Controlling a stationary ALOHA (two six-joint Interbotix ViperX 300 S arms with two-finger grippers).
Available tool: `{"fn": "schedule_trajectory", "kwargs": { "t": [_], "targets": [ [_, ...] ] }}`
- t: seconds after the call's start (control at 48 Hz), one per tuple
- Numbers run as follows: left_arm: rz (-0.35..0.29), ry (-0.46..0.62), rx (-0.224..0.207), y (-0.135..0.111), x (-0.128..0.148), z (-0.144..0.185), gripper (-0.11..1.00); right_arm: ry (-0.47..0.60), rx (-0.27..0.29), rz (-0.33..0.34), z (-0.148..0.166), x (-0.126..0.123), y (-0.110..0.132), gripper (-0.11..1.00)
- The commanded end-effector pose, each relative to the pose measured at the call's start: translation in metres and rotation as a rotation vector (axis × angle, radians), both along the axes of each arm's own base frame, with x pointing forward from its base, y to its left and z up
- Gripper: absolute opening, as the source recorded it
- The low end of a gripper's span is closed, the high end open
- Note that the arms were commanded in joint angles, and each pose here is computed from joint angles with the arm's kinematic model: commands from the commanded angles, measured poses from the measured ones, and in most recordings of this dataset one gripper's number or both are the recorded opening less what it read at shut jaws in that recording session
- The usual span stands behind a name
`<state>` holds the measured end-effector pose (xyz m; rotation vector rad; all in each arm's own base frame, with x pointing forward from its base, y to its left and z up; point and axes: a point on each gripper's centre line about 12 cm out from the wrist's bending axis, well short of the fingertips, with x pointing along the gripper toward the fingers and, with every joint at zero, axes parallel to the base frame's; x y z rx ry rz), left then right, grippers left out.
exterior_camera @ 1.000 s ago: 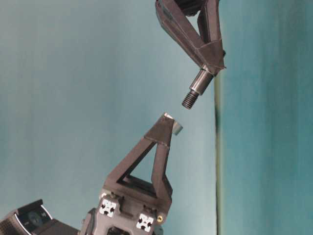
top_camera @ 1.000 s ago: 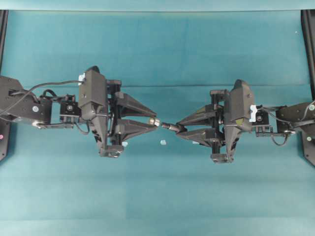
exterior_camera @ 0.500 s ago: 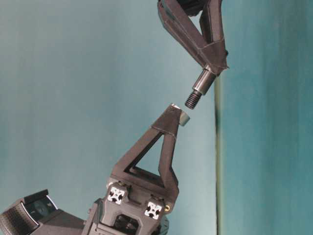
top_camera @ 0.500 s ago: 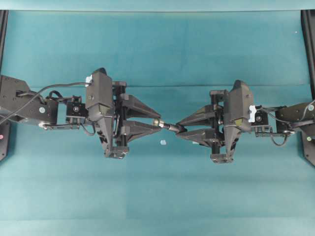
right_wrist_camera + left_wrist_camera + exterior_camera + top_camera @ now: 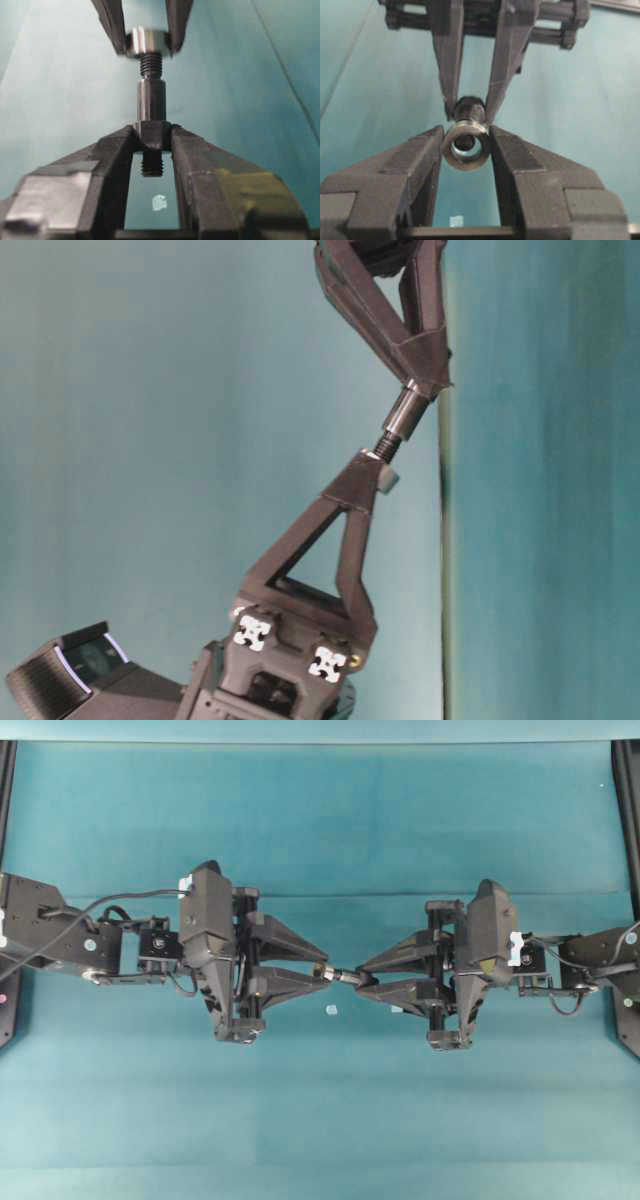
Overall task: Insert the washer onto the shaft with both hands.
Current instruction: 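Push the held washer with the left gripper onto the shaft's end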
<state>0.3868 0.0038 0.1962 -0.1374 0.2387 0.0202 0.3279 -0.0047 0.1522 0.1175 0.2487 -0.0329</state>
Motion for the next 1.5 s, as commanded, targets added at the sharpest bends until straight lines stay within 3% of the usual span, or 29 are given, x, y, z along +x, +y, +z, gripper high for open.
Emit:
{"fn": "schedule_trajectory", "kwargs": {
  "t": [0.0, 1.48],
  "targets": [
    [-0.002, -0.029, 0.000, -0.001, 0.005, 0.008, 0.36, -0.039, 0.010, -0.008, 0.009, 0.006, -0.001, 0.01],
    [-0.003, 0.029, 0.000, -0.001, 0.040, -0.005, 0.36, -0.049, 0.003, -0.007, 0.011, 0.013, -0.002, 0.01]
  ]
}}
